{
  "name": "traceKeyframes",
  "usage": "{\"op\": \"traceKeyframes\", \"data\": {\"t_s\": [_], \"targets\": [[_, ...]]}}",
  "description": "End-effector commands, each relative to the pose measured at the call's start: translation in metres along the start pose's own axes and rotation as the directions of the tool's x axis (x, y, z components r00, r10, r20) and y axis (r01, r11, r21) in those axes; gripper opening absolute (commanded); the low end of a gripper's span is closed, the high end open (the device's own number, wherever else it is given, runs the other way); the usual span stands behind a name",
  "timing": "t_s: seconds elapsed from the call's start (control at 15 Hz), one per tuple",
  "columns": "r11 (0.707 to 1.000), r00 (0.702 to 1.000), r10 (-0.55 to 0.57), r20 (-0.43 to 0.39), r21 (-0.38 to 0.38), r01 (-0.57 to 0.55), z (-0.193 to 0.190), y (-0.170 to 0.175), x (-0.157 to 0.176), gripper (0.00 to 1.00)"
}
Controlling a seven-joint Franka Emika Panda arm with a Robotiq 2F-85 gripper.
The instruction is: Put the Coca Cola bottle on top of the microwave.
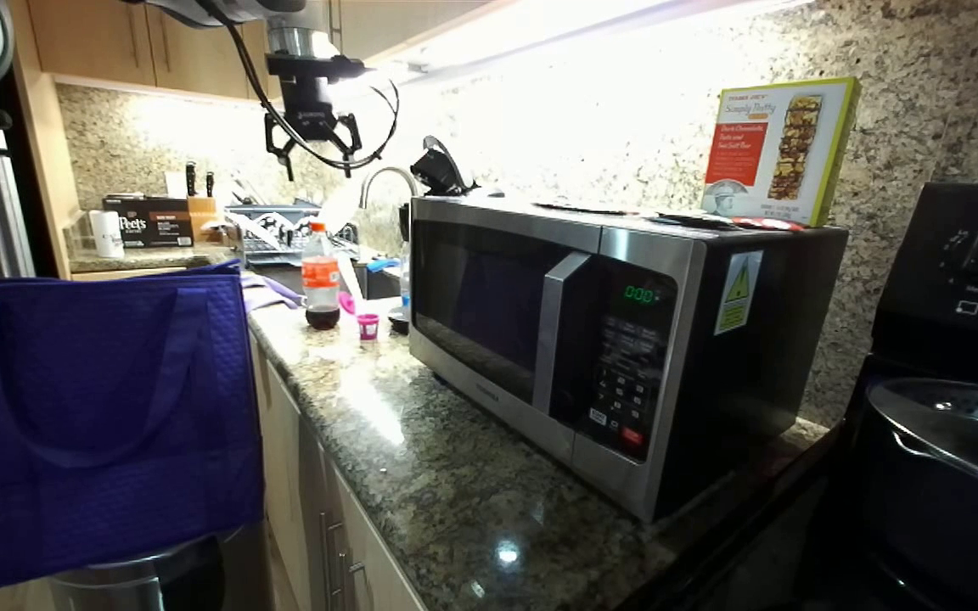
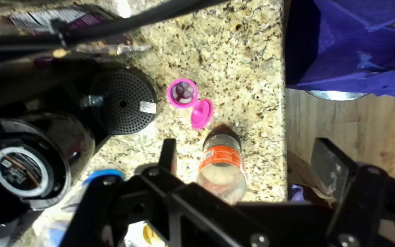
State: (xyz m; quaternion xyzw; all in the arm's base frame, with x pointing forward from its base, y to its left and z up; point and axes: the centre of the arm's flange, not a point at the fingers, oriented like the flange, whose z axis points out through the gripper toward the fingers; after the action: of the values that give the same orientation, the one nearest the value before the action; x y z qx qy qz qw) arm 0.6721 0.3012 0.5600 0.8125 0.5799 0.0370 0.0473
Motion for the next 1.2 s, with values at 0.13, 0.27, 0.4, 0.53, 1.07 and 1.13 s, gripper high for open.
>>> {"op": "traceKeyframes", "data": {"t_s": [0.13, 0.27, 0.4, 0.53, 1.07, 1.13], "targets": [[0.955, 0.957, -0.29, 0.001, 0.063, 0.29, -0.031, 0.018, 0.075, 1.0], [0.917, 0.919, -0.393, 0.004, 0.078, 0.392, -0.027, 0.008, 0.084, 1.0], [0.946, 0.948, -0.319, 0.013, 0.057, 0.318, 0.002, -0.043, 0.036, 1.0], [0.947, 0.948, -0.318, 0.014, 0.059, 0.317, 0.003, -0.043, 0.036, 1.0], [0.887, 0.885, -0.46, -0.075, -0.081, 0.454, 0.013, 0.016, 0.065, 1.0], [0.881, 0.877, -0.473, -0.086, -0.061, 0.469, 0.019, 0.02, 0.068, 1.0]]}}
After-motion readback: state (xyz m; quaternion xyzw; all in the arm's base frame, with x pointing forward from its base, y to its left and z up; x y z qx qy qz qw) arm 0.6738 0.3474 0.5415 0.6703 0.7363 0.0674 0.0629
